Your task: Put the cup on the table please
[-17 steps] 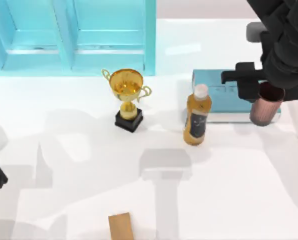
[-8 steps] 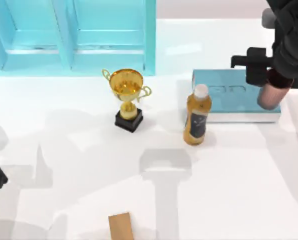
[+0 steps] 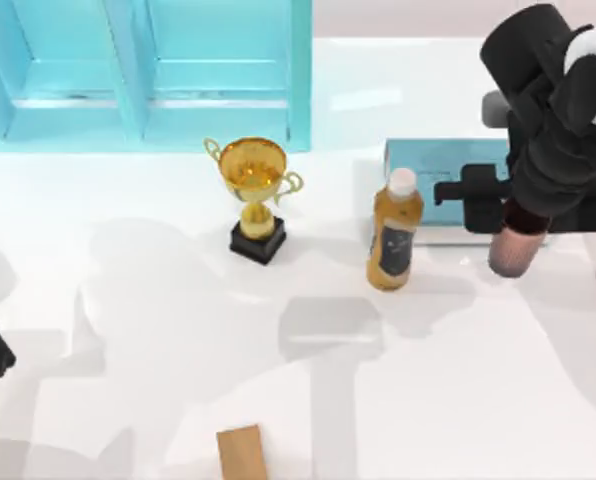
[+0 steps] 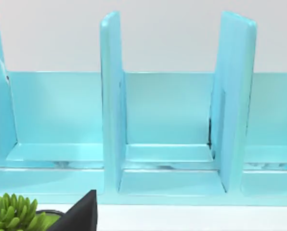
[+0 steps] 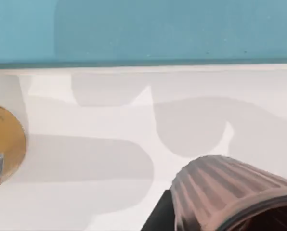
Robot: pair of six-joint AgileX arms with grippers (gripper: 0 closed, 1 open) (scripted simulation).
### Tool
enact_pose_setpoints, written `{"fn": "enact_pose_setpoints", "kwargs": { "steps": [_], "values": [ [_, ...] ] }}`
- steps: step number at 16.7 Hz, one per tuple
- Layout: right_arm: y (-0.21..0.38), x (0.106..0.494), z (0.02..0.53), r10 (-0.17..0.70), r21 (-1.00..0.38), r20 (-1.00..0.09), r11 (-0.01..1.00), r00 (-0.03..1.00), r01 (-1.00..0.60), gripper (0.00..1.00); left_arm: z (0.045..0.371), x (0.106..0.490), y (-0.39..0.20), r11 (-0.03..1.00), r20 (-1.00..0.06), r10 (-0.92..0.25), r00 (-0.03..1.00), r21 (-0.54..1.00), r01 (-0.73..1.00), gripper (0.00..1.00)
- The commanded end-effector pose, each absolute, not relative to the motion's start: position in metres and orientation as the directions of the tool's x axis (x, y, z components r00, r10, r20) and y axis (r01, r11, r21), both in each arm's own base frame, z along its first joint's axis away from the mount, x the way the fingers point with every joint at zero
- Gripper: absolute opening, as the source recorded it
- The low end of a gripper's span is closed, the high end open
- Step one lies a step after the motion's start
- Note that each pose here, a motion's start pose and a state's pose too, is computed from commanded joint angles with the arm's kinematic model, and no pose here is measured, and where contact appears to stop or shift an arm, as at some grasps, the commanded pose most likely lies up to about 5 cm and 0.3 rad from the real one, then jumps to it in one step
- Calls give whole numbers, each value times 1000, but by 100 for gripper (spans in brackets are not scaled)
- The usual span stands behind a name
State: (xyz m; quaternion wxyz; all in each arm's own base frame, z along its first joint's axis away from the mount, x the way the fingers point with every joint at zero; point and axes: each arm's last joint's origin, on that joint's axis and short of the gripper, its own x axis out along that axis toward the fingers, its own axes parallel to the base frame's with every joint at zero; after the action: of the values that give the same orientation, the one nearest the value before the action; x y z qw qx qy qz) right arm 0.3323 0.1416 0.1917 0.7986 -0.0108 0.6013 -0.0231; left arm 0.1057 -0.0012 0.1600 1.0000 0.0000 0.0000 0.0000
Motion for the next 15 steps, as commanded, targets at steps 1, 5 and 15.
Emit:
{"fn": "enact_pose_setpoints", "kwargs": {
  "steps": [1,5,15],
  "values": [
    [144,331,190,-46,-45,-962,999,268,10,0,160,106,-1,1000,0,0,1000,0,0,100],
    [144,331,189,-45,-45,-963,999,267,8,0,160,106,-1,1000,0,0,1000,0,0,100],
    [144,331,189,-45,-45,-963,999,267,8,75,160,106,-1,1000,0,0,1000,0,0,100]
  ]
}}
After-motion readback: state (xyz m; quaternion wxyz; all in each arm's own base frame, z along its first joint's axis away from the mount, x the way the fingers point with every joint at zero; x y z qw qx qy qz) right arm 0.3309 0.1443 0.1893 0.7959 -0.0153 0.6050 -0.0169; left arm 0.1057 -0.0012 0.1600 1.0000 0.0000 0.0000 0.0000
